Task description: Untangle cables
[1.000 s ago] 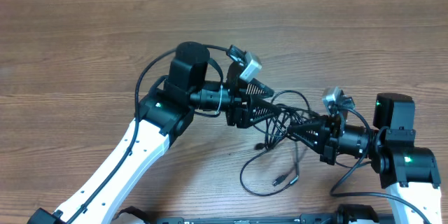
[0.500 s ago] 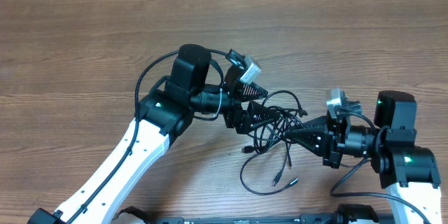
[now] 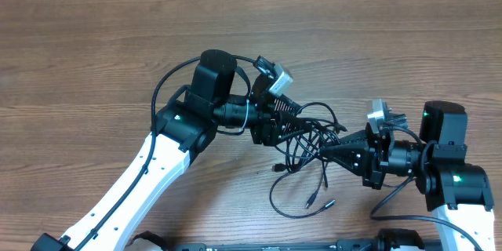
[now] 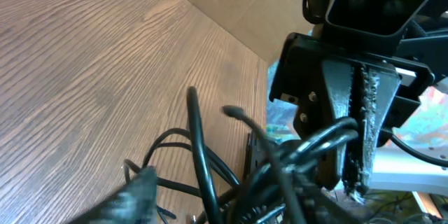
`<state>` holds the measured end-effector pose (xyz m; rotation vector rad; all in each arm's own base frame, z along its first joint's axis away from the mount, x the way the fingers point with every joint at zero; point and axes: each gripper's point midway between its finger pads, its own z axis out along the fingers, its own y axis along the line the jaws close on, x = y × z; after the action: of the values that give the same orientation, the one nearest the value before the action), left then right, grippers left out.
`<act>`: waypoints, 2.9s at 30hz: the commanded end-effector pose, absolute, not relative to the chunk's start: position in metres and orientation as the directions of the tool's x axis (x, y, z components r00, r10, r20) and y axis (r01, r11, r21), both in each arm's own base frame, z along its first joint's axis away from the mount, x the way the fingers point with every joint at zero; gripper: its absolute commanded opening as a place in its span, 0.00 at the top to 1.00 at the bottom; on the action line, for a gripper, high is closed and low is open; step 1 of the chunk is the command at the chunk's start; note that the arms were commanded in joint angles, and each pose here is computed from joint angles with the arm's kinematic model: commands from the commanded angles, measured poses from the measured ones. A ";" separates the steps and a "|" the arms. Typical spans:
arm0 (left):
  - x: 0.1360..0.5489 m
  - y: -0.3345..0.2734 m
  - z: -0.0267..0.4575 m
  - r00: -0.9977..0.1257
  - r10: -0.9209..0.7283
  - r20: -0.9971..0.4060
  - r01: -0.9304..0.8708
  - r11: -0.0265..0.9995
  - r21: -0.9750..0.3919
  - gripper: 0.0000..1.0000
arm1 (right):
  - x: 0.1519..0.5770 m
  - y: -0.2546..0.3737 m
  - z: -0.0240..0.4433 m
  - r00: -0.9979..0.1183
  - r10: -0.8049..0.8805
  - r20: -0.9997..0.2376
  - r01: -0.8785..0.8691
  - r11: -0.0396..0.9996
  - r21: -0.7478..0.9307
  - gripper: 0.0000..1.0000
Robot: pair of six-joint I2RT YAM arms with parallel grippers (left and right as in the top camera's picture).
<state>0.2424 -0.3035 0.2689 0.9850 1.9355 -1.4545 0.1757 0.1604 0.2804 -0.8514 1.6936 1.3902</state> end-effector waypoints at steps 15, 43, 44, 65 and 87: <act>0.243 -0.303 0.276 -0.573 0.233 -0.786 0.820 0.144 -0.554 0.88 | 0.170 0.162 0.287 -0.456 -0.015 -0.890 -0.881 0.145 0.449 0.96; 0.302 -0.194 0.165 -0.883 -0.448 -0.142 -0.281 0.745 -0.605 0.54 | 0.169 0.162 0.285 -0.478 -0.015 -0.878 -0.870 0.149 0.470 0.96; 0.298 -0.196 0.166 -0.899 -0.415 -0.143 -0.251 0.754 -0.607 0.30 | 0.169 0.162 0.286 -0.480 -0.014 -0.877 -0.868 0.148 0.473 0.96; 0.274 -0.226 0.342 -0.583 -0.022 -0.812 0.762 0.332 -0.556 0.00 | 0.230 0.157 0.356 -0.734 0.194 -0.650 -0.631 0.158 0.759 0.96; 0.279 -0.226 0.352 -0.526 -0.036 -0.849 0.796 0.329 -0.508 0.02 | 0.309 0.187 0.399 -0.871 0.114 -0.478 -0.480 0.014 0.877 0.96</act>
<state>0.2805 -0.2270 0.3475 0.6549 1.8096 -1.3007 0.2968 0.1878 0.4023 -0.3841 1.8907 1.9310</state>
